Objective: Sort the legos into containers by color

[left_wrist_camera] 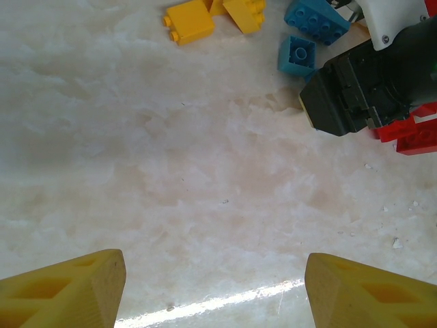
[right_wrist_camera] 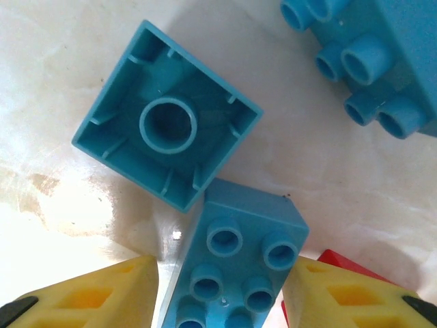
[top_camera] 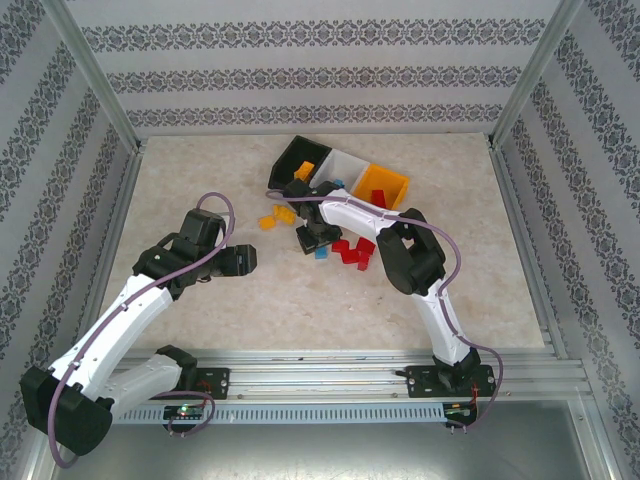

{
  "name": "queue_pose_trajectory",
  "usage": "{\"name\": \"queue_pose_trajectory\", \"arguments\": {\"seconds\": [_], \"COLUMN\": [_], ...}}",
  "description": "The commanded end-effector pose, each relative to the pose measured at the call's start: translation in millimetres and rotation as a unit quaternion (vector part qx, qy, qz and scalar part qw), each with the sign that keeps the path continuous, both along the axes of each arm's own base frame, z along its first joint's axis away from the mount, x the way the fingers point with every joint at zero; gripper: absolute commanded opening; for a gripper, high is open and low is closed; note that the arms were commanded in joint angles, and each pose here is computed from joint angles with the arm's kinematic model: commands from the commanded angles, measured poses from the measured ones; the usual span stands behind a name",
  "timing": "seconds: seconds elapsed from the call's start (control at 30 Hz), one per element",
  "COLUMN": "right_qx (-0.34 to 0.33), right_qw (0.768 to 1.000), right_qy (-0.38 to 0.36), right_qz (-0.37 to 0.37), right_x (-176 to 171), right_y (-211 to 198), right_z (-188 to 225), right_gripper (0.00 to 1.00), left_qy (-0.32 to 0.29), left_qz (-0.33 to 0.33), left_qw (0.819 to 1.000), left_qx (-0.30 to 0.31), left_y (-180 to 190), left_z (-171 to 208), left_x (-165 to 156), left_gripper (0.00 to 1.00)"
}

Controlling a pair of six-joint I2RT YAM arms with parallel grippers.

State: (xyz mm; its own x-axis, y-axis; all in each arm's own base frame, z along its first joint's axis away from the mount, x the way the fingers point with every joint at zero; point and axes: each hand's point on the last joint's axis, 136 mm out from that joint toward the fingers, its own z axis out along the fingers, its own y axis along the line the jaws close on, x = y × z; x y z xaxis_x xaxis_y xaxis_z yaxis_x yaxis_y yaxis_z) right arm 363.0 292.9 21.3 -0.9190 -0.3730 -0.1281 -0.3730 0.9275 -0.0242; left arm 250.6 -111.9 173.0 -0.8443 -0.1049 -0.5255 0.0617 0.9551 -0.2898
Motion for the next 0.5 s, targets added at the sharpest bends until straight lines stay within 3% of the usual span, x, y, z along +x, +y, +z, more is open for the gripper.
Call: {"name": "queue_pose_trajectory", "arguments": {"seconds": [0.0, 0.2, 0.47], "right_qx": [-0.01, -0.005, 0.024], "right_qw": [1.0, 1.0, 0.999], "right_qy": [0.024, 0.026, 0.005], "right_qz": [-0.006, -0.011, -0.024], "right_x": [-2, -5, -12], "right_y": [-5, -5, -8], "right_z": [-18, -18, 16], "right_gripper": [0.51, 0.38, 0.37], "left_qy": [0.006, 0.004, 0.001], "left_qz": [0.005, 0.006, 0.006], "left_qw": [1.0, 1.0, 1.0], "left_qx": [0.005, 0.006, -0.002], "left_y": [6, 7, 5], "left_z": [-4, -4, -4], "left_x": [-3, -3, -3], "left_gripper": [0.71, 0.71, 0.71]}}
